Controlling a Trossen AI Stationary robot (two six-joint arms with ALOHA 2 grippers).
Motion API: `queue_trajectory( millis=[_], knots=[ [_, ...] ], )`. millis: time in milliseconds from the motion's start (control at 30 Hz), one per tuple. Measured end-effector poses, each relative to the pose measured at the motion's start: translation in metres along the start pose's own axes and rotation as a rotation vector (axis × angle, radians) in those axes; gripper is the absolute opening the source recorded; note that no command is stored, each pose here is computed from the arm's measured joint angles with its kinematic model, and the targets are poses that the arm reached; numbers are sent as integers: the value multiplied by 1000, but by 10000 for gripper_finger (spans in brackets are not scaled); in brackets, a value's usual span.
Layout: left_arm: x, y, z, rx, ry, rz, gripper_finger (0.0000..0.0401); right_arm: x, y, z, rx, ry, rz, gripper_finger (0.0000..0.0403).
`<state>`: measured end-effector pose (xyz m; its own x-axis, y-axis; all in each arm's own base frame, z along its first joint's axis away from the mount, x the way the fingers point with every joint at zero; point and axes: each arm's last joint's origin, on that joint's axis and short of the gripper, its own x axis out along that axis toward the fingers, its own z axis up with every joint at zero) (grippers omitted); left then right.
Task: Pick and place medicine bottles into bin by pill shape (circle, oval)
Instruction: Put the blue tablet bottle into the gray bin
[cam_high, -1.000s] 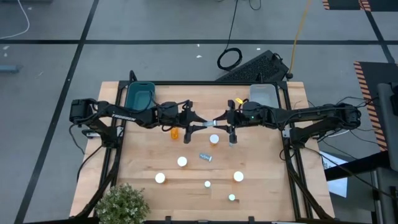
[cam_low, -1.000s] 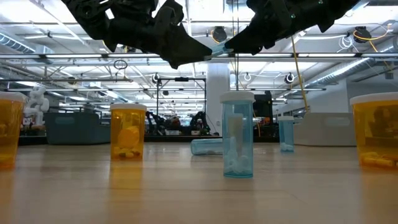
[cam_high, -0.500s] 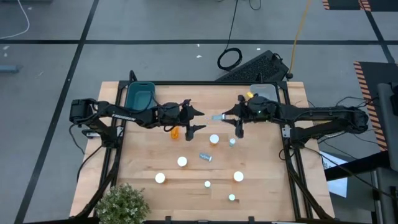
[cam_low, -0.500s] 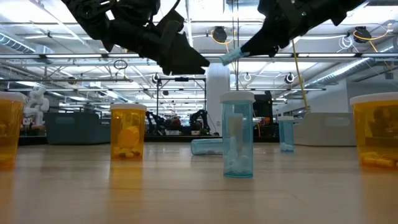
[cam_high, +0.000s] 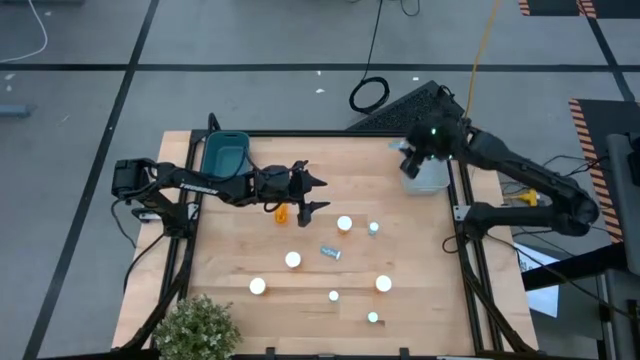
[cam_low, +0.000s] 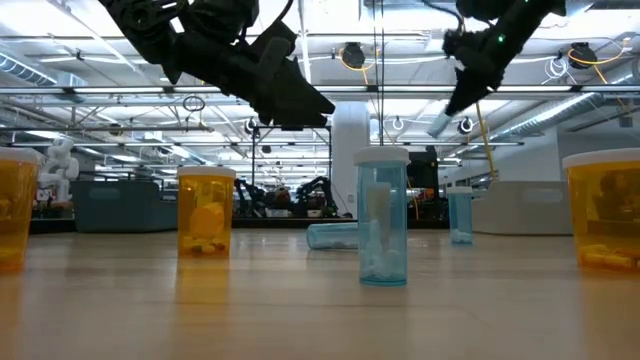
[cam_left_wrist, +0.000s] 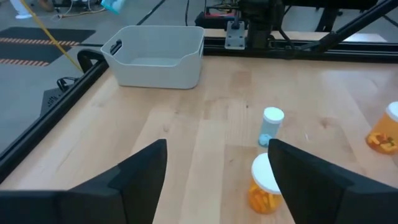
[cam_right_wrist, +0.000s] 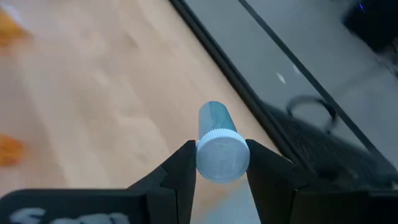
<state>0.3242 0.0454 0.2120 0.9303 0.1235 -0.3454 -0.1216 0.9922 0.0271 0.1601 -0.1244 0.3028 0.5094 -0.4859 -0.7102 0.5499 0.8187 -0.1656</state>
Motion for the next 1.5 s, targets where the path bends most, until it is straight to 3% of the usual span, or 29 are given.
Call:
queue_trajectory(
  millis=[167,367,700,833,1500],
  knots=[
    [0,-3,0,-4,-1,-18,278,8,-30,-10,52,137,-78,119],
    [0,-6,0,-1,-1,-29,278,29,-53,-29,128,357,-95,119],
    [0,-6,0,-2,-2,-29,278,69,-71,-45,209,546,-84,119],
    [0,-6,0,-2,-2,-31,278,81,-76,-50,201,618,-136,119],
    [0,-6,0,0,-2,-31,278,110,-86,-61,224,693,-185,129]
  ],
)
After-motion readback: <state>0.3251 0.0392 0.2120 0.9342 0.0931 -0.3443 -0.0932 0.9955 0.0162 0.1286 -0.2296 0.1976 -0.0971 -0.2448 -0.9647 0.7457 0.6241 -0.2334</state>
